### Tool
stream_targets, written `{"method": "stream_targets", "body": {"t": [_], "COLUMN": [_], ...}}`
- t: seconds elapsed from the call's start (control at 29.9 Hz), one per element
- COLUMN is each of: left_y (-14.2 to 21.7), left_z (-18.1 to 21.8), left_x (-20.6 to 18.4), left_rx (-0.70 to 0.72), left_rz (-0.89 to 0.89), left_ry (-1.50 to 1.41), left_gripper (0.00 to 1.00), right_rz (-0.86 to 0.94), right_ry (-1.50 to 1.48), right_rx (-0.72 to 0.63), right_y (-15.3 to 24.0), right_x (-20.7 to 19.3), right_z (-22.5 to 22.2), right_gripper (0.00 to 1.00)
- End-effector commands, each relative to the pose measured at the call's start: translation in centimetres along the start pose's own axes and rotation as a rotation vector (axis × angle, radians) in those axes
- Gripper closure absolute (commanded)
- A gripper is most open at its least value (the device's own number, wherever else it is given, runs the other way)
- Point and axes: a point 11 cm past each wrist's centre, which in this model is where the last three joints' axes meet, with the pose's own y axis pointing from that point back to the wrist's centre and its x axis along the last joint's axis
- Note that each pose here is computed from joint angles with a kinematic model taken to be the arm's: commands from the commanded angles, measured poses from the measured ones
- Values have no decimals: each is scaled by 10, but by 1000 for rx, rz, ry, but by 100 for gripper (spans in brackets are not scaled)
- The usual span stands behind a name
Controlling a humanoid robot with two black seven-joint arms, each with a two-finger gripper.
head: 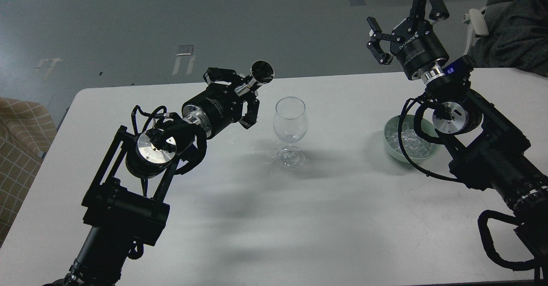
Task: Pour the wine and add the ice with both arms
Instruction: 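Carry the jigger with the left gripper up to the wine glass rim, then tilt the jigger over the wine glass with the left gripper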
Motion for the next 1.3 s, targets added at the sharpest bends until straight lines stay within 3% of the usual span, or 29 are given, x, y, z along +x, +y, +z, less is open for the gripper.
{"method": "stream_targets", "body": {"t": [0.0,1.27], "left_y": [-3,-7], "left_z": [-9,-10], "left_x": [-2,-9], "left_rx": [22,2], "left_rz": [5,18], "left_ry": [-34,-245], "left_gripper": [100,100], "right_rz": [0,4], "right_ry": [-1,-5], "right_rx": [0,-3], "right_y": [0,2], "right_x": [0,1], "right_z": [1,3], "right_gripper": [0,0]}}
